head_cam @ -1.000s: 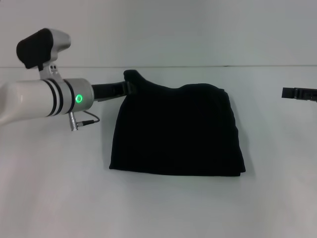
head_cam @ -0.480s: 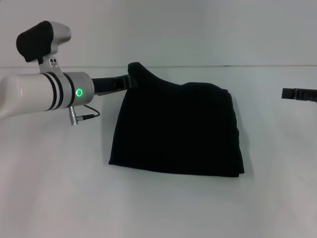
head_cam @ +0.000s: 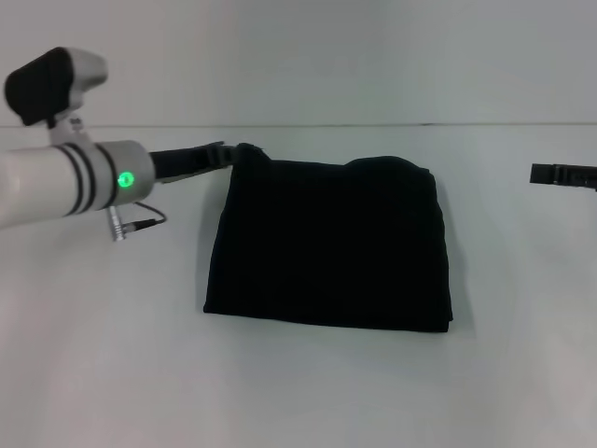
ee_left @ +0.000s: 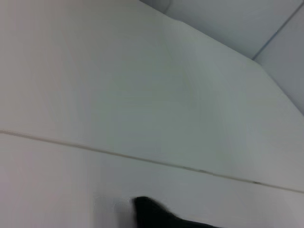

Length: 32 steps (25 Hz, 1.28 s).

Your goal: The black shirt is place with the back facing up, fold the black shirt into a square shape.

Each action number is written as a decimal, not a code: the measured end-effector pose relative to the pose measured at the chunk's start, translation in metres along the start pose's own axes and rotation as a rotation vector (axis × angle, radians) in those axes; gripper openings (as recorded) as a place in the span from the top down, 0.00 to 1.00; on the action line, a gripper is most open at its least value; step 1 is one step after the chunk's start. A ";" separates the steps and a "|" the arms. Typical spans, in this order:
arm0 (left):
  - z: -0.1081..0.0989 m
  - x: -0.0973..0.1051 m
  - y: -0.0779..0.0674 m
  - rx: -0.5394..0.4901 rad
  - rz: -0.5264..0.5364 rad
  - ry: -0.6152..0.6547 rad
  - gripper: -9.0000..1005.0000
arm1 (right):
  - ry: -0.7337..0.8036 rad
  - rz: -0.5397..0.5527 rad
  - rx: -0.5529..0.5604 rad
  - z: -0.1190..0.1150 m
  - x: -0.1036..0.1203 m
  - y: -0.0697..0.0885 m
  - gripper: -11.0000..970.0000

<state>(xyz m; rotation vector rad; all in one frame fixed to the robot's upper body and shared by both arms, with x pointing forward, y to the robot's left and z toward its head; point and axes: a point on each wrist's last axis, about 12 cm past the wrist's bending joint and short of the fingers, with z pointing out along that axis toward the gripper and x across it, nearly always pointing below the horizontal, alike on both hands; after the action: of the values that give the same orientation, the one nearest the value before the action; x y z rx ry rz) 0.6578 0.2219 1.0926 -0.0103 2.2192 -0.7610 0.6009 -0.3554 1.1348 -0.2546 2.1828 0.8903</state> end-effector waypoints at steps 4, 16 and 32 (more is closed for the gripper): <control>-0.021 -0.006 0.017 -0.007 -0.016 -0.043 0.68 | -0.021 -0.010 -0.002 -0.003 -0.002 0.000 0.18; -0.099 -0.007 -0.019 0.560 0.348 -0.163 0.40 | -0.119 -0.303 -0.177 -0.007 -0.008 0.040 0.18; -0.071 -0.024 -0.038 0.404 0.731 0.138 0.06 | 0.149 -0.440 -0.044 0.041 -0.036 0.070 0.18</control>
<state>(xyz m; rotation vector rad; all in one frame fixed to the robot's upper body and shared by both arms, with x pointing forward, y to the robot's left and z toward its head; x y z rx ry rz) 0.6177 0.2329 1.1658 1.0155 1.9308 -0.7746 0.6192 -0.2798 1.1776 -0.8100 2.1190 0.6853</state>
